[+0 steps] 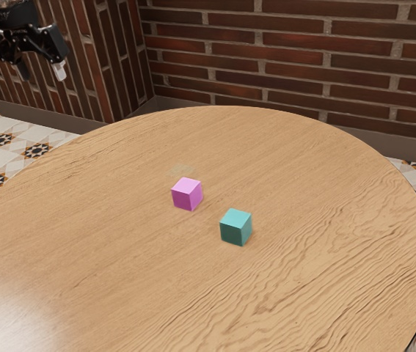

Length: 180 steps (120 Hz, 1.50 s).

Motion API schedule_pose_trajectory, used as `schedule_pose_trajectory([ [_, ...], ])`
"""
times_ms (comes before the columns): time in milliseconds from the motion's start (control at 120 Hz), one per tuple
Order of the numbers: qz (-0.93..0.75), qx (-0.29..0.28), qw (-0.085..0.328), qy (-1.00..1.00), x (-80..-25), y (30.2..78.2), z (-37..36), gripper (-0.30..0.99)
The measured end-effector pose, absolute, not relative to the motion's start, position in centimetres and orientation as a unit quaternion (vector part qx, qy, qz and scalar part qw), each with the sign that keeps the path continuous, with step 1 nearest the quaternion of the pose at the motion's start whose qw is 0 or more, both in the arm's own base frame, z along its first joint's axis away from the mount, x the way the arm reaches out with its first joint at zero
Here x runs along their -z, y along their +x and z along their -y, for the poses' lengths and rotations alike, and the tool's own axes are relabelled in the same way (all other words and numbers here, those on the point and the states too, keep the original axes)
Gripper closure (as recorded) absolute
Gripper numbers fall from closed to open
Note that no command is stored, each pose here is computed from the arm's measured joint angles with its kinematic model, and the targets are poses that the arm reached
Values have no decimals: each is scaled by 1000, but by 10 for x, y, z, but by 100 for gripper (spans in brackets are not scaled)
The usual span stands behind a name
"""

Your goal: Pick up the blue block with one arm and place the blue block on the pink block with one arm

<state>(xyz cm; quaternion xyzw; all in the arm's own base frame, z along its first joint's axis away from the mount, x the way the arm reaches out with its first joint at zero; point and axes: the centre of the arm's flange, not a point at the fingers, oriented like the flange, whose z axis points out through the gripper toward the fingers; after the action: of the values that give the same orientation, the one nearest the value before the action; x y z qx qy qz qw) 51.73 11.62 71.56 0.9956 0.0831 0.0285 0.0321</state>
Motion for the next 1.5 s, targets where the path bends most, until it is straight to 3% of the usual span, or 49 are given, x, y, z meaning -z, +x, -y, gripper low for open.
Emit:
schedule_pose_trajectory([
  [117,-90,-31,29,995,-708,521,-127,2],
  [183,-96,-2,23,995,-665,559,-131,3],
  [317,37,49,9,998,-552,636,79,4],
  [642,5,40,10,999,-383,688,180,5],
  [975,-13,26,-15,999,-318,705,200,7],
  [1500,-20,24,-9,999,-284,721,190,9],
])
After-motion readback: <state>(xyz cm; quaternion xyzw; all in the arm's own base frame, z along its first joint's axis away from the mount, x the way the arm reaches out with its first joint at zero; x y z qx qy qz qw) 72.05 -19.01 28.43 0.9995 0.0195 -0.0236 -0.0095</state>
